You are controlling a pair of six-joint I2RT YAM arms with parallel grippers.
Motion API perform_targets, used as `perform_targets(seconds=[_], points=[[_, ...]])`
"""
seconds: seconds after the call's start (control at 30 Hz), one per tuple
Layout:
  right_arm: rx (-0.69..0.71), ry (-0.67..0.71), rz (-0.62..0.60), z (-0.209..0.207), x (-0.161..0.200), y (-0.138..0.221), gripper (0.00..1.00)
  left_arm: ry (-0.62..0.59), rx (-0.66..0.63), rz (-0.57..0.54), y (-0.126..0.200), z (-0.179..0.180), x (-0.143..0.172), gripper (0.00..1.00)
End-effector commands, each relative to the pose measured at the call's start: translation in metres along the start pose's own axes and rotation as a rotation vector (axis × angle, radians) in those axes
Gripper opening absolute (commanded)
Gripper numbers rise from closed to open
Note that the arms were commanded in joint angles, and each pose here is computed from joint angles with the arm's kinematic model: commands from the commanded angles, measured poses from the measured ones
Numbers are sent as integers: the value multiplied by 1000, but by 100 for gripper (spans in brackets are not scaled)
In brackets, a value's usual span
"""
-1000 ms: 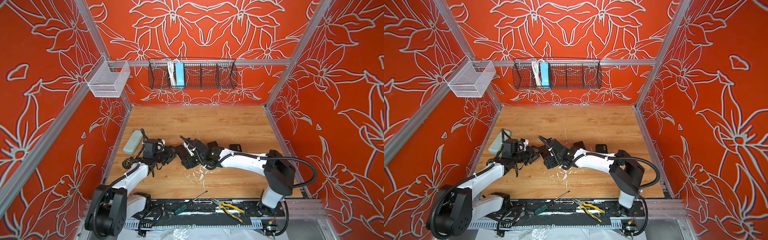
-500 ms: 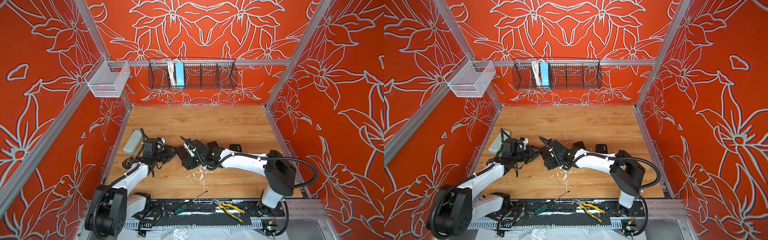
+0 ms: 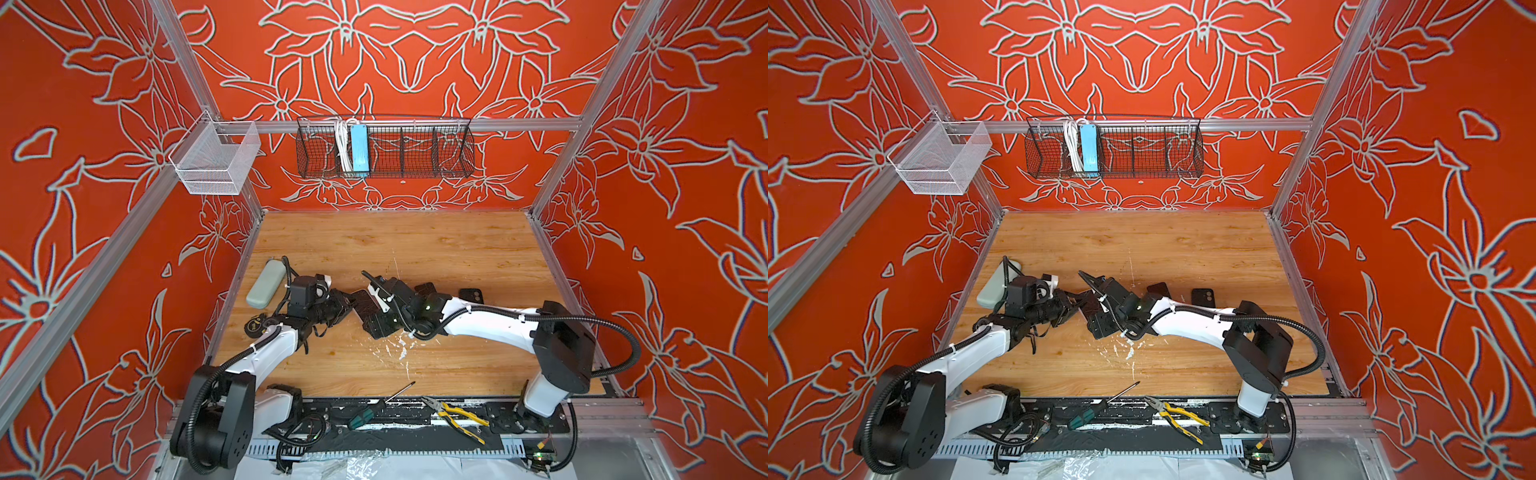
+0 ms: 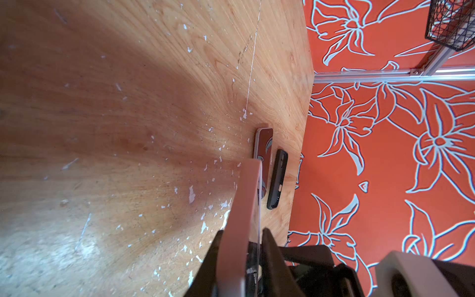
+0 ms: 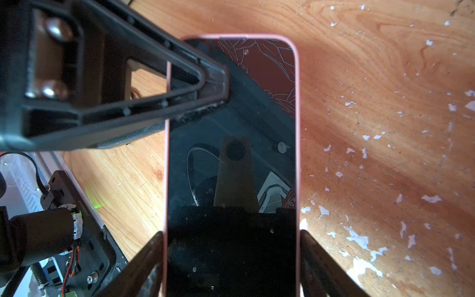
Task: Take the phone out of the phone case
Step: Pass the phone.
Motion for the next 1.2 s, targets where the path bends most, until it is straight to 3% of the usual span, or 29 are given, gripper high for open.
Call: perform_targets(seconds=[0.0, 0.23, 0.3, 0.37, 0.5, 0.6, 1.17], points=[[-41, -9, -63, 6, -13, 12, 38, 1, 13, 12, -3, 2, 4, 19], [-42, -13, -65, 6, -13, 13, 39, 2, 21, 7, -2, -1, 3, 1], [-45, -12, -69, 6, -13, 14, 41, -2, 33, -2, 0, -3, 2, 0], [-48, -18, -72, 5, -14, 15, 48, 0, 44, -13, 1, -5, 2, 0], [-71, -38, -81, 3, -14, 20, 72, -6, 69, -25, 3, -13, -1, 0], [-89, -59, -96, -1, -14, 24, 79, -8, 91, -33, 3, -19, -4, 0], [-385, -397, -292, -37, -17, 69, 88, 8, 254, -221, 9, -76, -32, 0]])
Point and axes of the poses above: each gripper's point midway between its finger pads, its own y axis back along the fingers, its own z axis along the line the jaws close on, x = y × z, the point moved 5 cm from there along y, back along the fingers, and after that the axes turned 1 degree about y, right-handed, at the moved point
